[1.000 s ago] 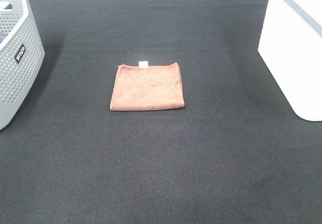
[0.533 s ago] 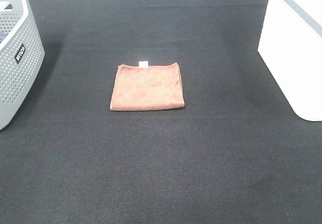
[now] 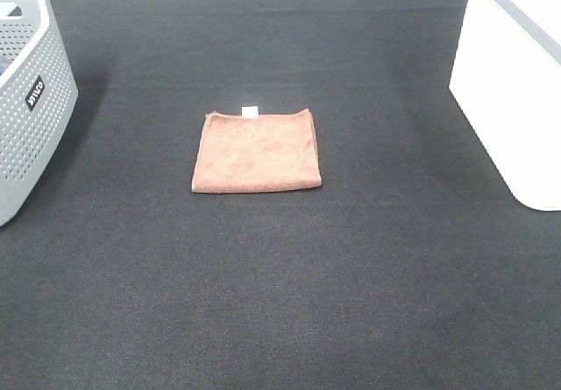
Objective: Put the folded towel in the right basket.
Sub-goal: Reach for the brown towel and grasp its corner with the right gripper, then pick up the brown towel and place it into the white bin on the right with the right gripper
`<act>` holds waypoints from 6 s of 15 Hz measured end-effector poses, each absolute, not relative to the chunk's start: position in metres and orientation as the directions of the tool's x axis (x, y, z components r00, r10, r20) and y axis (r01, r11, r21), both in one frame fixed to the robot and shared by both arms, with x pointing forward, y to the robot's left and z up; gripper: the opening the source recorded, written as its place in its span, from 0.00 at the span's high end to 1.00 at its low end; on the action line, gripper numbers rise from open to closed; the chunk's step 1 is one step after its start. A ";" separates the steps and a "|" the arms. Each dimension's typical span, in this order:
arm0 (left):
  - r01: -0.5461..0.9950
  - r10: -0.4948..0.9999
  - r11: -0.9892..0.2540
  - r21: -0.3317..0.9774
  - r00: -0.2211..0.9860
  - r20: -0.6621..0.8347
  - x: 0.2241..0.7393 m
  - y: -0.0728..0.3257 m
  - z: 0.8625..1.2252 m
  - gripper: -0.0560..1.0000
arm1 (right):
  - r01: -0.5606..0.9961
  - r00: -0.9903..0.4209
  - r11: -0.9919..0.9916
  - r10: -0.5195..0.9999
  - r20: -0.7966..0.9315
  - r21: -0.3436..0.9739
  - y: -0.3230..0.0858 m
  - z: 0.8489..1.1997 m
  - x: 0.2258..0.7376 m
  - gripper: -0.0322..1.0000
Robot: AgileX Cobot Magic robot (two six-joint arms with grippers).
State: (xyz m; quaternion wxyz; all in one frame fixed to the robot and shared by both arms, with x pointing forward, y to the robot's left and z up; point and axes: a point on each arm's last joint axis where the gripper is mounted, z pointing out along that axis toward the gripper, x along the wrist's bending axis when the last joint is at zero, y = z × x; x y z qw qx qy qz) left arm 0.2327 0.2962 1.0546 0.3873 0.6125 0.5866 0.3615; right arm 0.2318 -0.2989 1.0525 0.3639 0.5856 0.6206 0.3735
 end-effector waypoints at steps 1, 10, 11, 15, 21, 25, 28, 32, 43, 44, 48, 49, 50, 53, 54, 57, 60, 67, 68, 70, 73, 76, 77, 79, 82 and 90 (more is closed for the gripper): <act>0.439 0.999 -0.012 0.899 0.050 -0.011 0.233 0.296 1.055 0.12 | 0.455 -0.049 0.035 0.999 -0.014 0.890 -0.299 1.053 0.232 0.28; 0.439 0.999 -0.012 0.899 0.050 -0.011 0.233 0.296 1.055 0.12 | 0.497 -0.091 -0.013 0.994 0.067 0.868 -0.288 1.096 0.322 0.28; 0.439 0.999 -0.012 0.899 0.050 -0.011 0.233 0.296 1.055 0.12 | 0.530 -0.105 -0.010 0.991 0.077 0.848 -0.286 1.102 0.343 0.28; 0.439 0.999 -0.012 0.899 0.050 -0.011 0.233 0.296 1.055 0.12 | 0.635 -0.170 0.026 0.980 0.107 0.772 -0.276 1.121 0.427 0.28; 0.439 0.999 -0.012 0.899 0.050 -0.011 0.233 0.296 1.055 0.12 | 0.668 -0.268 0.063 0.950 0.162 0.741 -0.261 1.131 0.536 0.28; 0.439 0.999 -0.012 0.899 0.050 -0.011 0.233 0.296 1.055 0.12 | 0.754 -0.374 0.167 0.904 0.207 0.635 -0.218 1.095 0.597 0.28; 0.439 0.999 -0.012 0.899 0.050 -0.011 0.233 0.296 1.055 0.12 | 0.805 -0.393 0.189 0.880 0.267 0.562 -0.190 1.059 0.625 0.28; 0.439 0.999 -0.012 0.899 0.050 -0.011 0.233 0.296 1.055 0.12 | 0.890 -0.349 0.176 0.857 0.380 0.421 -0.175 1.012 0.656 0.28; 0.439 0.999 -0.012 0.899 0.050 -0.011 0.233 0.296 1.055 0.12 | 0.966 -0.240 0.152 0.827 0.508 0.208 -0.154 0.892 0.717 0.28; 0.439 0.999 -0.012 0.899 0.050 -0.011 0.233 0.296 1.055 0.12 | 0.969 -0.233 0.151 0.827 0.512 0.198 -0.154 0.884 0.718 0.28; 0.439 0.999 -0.012 0.899 0.050 -0.011 0.233 0.296 1.055 0.12 | 0.971 -0.215 0.123 0.818 0.533 0.203 -0.152 0.872 0.722 0.28; 0.439 0.999 -0.012 0.899 0.050 -0.011 0.233 0.296 1.055 0.12 | 0.971 -0.215 0.118 0.807 0.550 0.206 -0.150 0.869 0.723 0.29; 0.439 0.999 -0.012 0.899 0.050 -0.011 0.233 0.296 1.055 0.12 | 0.968 -0.230 0.130 0.801 0.553 0.215 -0.146 0.868 0.722 0.31; 0.439 0.999 -0.012 0.899 0.050 -0.011 0.233 0.296 1.055 0.12 | 0.953 -0.282 0.166 0.797 0.534 0.254 -0.121 0.863 0.718 0.50; 0.439 0.999 -0.012 0.899 0.050 -0.011 0.233 0.296 1.055 0.12 | 0.953 -0.282 0.166 0.797 0.534 0.254 -0.121 0.863 0.718 0.50; 0.439 0.999 -0.012 0.899 0.050 -0.011 0.233 0.296 1.055 0.12 | 0.949 -0.291 0.173 0.804 0.519 0.265 -0.118 0.861 0.718 0.95; 0.439 0.999 -0.012 0.899 0.050 -0.011 0.233 0.296 1.055 0.12 | 0.944 -0.303 0.178 0.803 0.513 0.278 -0.118 0.867 0.718 0.97; 0.439 0.999 -0.012 0.899 0.050 -0.011 0.233 0.296 1.055 0.12 | 0.866 -0.439 0.234 0.780 0.446 0.443 -0.122 0.971 0.708 0.97; 0.439 0.999 -0.012 0.899 0.050 -0.011 0.233 0.296 1.055 0.12 | 0.849 -0.469 0.260 0.771 0.430 0.461 -0.124 0.995 0.701 0.97; 0.439 0.999 -0.012 0.899 0.050 -0.011 0.233 0.296 1.055 0.12 | 0.822 -0.509 0.295 0.763 0.398 0.486 -0.128 1.025 0.690 0.97; 0.439 0.999 -0.012 0.899 0.050 -0.011 0.233 0.296 1.055 0.12 | 0.762 -0.554 0.346 0.787 0.272 0.548 -0.141 1.075 0.672 0.97; 0.439 0.999 -0.012 0.899 0.050 -0.011 0.233 0.296 1.055 0.12 | 0.710 -0.524 0.366 0.845 0.104 0.602 -0.161 1.124 0.652 0.97; 0.439 0.999 -0.012 0.899 0.050 -0.011 0.233 0.296 1.055 0.12 | 0.698 -0.504 0.369 0.862 0.055 0.614 -0.167 1.136 0.646 0.97; 0.439 0.999 -0.012 0.899 0.050 -0.011 0.233 0.296 1.055 0.12 | 0.672 -0.468 0.378 0.883 -0.029 0.636 -0.178 1.158 0.635 0.97; 0.439 0.999 -0.012 0.899 0.050 -0.011 0.233 0.296 1.055 0.12 | 0.648 -0.419 0.372 0.903 -0.097 0.664 -0.195 1.180 0.624 0.97; 0.439 0.999 -0.012 0.899 0.050 -0.011 0.233 0.296 1.055 0.12 | 0.711 -0.092 0.010 0.993 0.079 0.703 -0.347 1.182 0.637 0.97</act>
